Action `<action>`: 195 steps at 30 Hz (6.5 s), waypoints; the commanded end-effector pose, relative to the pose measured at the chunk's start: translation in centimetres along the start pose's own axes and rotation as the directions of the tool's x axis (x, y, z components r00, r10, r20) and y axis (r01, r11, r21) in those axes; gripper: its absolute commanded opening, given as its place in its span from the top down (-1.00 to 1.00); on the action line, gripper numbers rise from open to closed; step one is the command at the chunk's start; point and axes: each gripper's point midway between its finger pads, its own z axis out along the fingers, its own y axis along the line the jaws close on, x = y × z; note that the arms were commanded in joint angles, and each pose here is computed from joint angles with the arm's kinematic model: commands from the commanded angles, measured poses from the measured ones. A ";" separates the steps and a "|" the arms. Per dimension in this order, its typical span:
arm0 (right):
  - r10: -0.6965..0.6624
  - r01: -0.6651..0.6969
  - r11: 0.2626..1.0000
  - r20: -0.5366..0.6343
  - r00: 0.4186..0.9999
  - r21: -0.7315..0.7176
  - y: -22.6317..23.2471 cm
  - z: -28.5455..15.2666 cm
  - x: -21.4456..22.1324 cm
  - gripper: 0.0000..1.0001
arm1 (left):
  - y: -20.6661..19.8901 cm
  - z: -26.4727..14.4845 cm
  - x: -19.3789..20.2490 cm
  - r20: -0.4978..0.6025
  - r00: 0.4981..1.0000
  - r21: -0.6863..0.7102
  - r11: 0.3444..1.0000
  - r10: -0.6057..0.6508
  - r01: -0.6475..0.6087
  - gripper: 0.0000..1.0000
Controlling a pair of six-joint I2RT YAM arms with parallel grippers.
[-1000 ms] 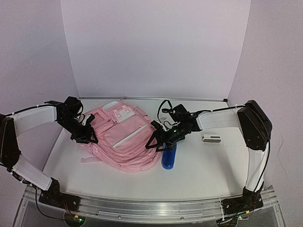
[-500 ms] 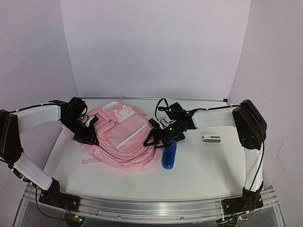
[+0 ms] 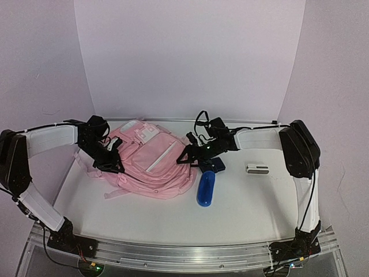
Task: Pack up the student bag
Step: Zip the student bag at the center of the board.
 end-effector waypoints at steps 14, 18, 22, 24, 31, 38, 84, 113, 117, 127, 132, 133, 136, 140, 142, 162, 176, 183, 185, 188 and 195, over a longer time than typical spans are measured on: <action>0.010 -0.011 0.998 -0.012 1.000 -0.059 2.0 -0.8 2.2 -0.54 | -1.4 -0.9 0.7 0.036 0.999 -0.021 0.999 0.025 -0.024 0.59; 0.008 -0.010 0.998 -0.037 0.999 -0.057 2.0 -0.1 3.3 -0.54 | -2.2 -1.8 1.0 0.029 0.999 -0.057 0.998 0.020 -0.018 0.59; 0.008 -0.011 0.998 -0.051 0.999 -0.057 1.9 0.4 3.9 -0.54 | -2.8 -2.0 1.5 0.013 1.000 -0.064 0.998 0.022 -0.021 0.58; 0.007 -0.010 0.998 -0.051 0.999 -0.057 1.9 0.4 3.9 -0.54 | -2.5 -1.9 1.7 0.002 1.000 -0.078 0.997 0.016 -0.016 0.58; 0.006 -0.009 0.998 -0.049 0.999 -0.058 1.9 0.4 3.9 -0.54 | -1.8 -1.4 1.8 -0.008 1.000 -0.110 0.994 -0.004 0.003 0.73; 0.008 -0.013 0.998 -0.077 0.997 -0.062 1.8 1.2 5.3 -0.51 | -2.2 -2.9 1.6 0.021 1.000 -0.121 0.992 -0.022 0.024 0.85; 0.108 -0.096 0.962 0.032 0.994 -0.255 7.9 4.2 3.0 1.00 | -26.3 6.1 -1.6 0.240 0.937 0.295 0.901 0.253 -0.319 1.00; -0.307 0.306 0.952 0.131 0.943 0.024 6.0 -5.4 1.7 -0.19 | -20.4 -2.7 -1.8 0.454 0.873 0.055 0.972 0.179 -0.229 -0.04; -0.461 0.457 0.887 0.066 0.885 0.063 7.9 -5.1 2.9 -0.19 | -16.5 -2.7 -0.9 0.405 0.895 -0.111 0.982 0.185 -0.152 -0.11; -0.604 0.615 0.787 -0.135 0.785 0.058 7.6 -0.2 6.6 -0.12 | -13.4 -1.7 1.0 0.370 0.921 -0.159 0.985 0.122 -0.067 -0.17; -0.558 0.567 0.824 -0.156 0.815 0.019 7.2 1.5 6.9 -0.18 | -13.5 -1.6 1.0 0.366 0.922 -0.157 0.985 0.122 -0.068 -0.17; -0.553 0.562 0.827 -0.158 0.818 0.018 7.2 1.7 6.9 -0.18 | -13.5 -1.5 1.1 0.363 0.924 -0.157 0.985 0.123 -0.069 -0.18; -0.544 0.552 0.834 -0.161 0.824 0.009 7.1 2.1 6.7 -0.22 | -13.7 -1.2 1.3 0.348 0.929 -0.143 0.987 0.123 -0.077 -0.18; -0.521 0.525 0.851 -0.163 0.838 -0.021 7.1 2.5 6.5 -0.30 | -13.9 -1.0 1.3 0.349 0.929 -0.134 0.988 0.125 -0.082 -0.18; -0.486 0.484 0.874 -0.165 0.858 -0.054 6.8 2.7 6.3 -0.30 | -13.9 -1.1 1.2 0.351 0.928 -0.134 0.988 0.125 -0.082 -0.18; -0.361 0.282 0.900 -0.205 0.910 -0.332 8.3 2.2 6.9 0.47 | -14.0 -1.9 1.0 0.360 0.920 -0.146 0.983 0.155 -0.108 -0.17; -0.270 0.239 0.958 -0.221 0.937 -0.157 5.1 4.0 6.0 0.21 | -13.8 -2.0 1.1 0.361 0.919 -0.156 0.982 0.158 -0.107 -0.18; -0.217 0.181 0.970 -0.242 0.946 -0.161 4.7 4.9 6.0 0.15 | -13.6 -1.9 1.0 0.358 0.919 -0.170 0.979 0.164 -0.109 -0.18; -0.205 0.167 0.972 -0.246 0.947 -0.167 4.8 5.2 5.9 0.15 | -13.6 -1.8 1.1 0.355 0.921 -0.170 0.979 0.164 -0.108 -0.17; -0.195 0.150 0.970 -0.247 0.949 -0.191 5.3 5.2 5.7 0.17 | -13.6 -1.7 1.1 0.353 0.921 -0.166 0.980 0.162 -0.109 -0.18; -0.183 0.131 0.969 -0.247 0.952 -0.211 6.0 4.9 5.4 0.48 | -13.4 -1.7 1.2 0.352 0.922 -0.171 0.980 0.162 -0.107 -0.18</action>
